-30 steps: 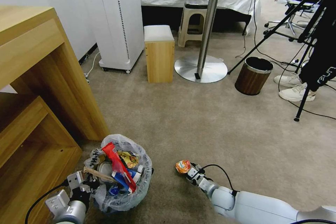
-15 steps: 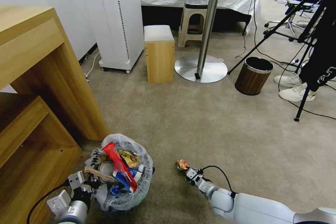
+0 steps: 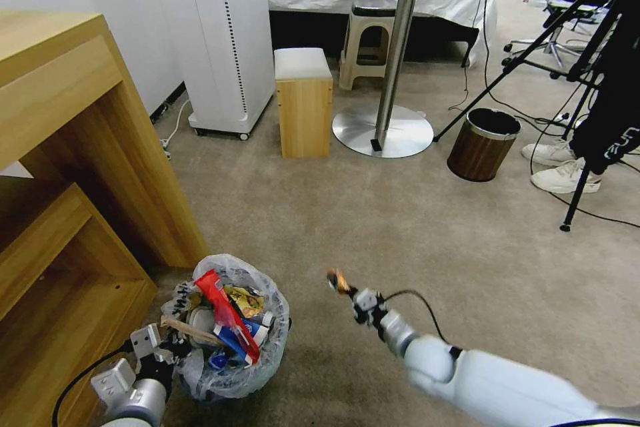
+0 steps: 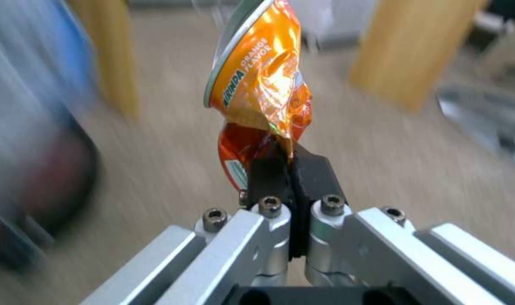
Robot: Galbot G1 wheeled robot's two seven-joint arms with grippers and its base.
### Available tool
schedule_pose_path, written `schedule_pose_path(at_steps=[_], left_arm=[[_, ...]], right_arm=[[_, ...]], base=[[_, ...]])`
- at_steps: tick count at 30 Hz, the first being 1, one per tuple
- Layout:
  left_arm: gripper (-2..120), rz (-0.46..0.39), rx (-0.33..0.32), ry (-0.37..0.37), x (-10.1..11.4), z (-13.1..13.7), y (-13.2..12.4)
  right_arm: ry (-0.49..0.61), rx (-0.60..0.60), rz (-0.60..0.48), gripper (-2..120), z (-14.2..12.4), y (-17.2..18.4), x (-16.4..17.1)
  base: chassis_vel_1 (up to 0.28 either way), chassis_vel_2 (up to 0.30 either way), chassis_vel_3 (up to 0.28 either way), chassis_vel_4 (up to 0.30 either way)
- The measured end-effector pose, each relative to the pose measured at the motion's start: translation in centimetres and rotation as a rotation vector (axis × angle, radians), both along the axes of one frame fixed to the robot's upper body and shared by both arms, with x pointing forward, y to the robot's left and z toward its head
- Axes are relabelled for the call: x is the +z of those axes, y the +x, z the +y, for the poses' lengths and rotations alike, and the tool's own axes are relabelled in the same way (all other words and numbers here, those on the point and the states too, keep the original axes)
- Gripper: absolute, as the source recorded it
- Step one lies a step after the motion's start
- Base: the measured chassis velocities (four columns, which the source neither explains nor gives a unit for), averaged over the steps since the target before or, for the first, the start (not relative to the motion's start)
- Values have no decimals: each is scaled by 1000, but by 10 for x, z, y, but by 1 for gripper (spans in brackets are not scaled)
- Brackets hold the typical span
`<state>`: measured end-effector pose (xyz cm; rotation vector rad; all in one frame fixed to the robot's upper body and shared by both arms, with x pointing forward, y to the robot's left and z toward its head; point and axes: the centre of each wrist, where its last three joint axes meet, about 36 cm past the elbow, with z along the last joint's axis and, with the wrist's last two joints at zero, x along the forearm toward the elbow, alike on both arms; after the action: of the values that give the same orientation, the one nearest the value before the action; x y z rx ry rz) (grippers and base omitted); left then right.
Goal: Pick up the trash bin and place the garbage on the floor into it.
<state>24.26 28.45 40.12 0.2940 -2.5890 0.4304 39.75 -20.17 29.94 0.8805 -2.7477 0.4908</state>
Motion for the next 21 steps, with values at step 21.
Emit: schedule_pose_path(at_steps=[21], left_arm=[[0,-13,5,3,20,-6,-6]], right_arm=[[262,312,212,0,122,-66,159]], base=[[0,0,0,0]])
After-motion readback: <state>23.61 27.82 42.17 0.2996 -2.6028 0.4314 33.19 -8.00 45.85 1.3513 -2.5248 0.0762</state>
